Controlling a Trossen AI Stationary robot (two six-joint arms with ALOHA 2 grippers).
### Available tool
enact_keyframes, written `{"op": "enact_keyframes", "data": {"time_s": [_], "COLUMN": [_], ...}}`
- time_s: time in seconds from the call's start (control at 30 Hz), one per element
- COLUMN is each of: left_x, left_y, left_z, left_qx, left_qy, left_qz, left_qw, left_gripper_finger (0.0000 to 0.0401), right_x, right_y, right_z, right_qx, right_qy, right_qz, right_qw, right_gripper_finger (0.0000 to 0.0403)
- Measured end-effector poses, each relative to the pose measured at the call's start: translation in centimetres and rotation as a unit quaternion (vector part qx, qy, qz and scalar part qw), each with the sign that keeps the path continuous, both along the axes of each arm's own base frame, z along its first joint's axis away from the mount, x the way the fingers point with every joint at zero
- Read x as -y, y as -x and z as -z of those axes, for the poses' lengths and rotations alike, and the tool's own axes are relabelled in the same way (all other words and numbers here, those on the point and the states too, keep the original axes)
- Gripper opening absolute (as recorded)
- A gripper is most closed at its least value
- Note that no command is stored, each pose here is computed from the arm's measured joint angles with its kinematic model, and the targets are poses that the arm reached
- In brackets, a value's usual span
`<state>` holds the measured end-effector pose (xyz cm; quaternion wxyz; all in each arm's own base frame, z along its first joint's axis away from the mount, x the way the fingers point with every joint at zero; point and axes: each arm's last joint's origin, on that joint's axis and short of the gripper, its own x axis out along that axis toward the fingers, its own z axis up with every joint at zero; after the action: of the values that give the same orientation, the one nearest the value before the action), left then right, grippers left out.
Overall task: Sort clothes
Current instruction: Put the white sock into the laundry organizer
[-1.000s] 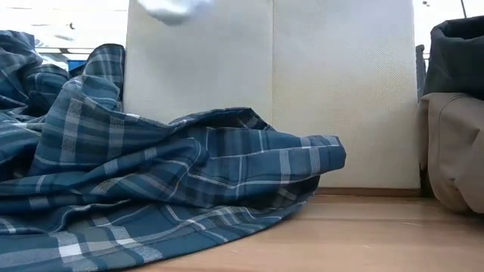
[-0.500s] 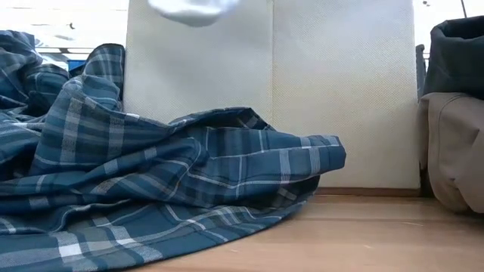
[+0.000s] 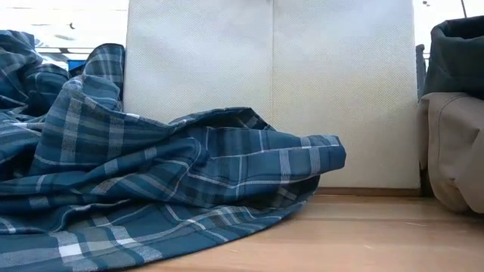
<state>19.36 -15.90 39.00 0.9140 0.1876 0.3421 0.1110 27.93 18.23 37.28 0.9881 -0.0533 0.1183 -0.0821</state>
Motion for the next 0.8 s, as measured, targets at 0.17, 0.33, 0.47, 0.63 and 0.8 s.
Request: {"op": "enact_keyframes", "data": {"time_s": [0.17,0.33,0.47,0.63,0.8], "left_x": [-0.4,-1.0,-1.6,-2.2,-2.4], "left_y": [3.1,4.6,5.1,5.2,5.4], "left_z": [0.6,3.0,5.3,5.5,5.1], "left_qx": [0.059,0.135,0.166,0.164,0.170], "left_qy": [-0.017,-0.062,-0.077,-0.083,-0.072], "left_qz": [-0.020,-0.059,-0.083,-0.087,-0.089], "left_qw": [0.998,0.987,0.980,0.979,0.979], "left_gripper_finger": [0.0121,0.0121,0.0121,0.0121,0.0121], "right_x": [3.2,8.1,11.8,14.1,14.9], "right_y": [0.5,-0.6,-1.7,-3.9,-5.9], "right_z": [-2.2,-2.8,-1.5,1.7,4.1], "right_qx": [0.032,0.030,-0.025,-0.117,-0.166], "right_qy": [0.018,-0.022,-0.089,-0.146,-0.172], "right_qz": [0.074,0.111,0.110,0.097,0.071], "right_qw": [0.997,0.993,0.990,0.977,0.968], "right_gripper_finger": [0.0001,0.0000,0.0000,0.0000,0.0006]}}
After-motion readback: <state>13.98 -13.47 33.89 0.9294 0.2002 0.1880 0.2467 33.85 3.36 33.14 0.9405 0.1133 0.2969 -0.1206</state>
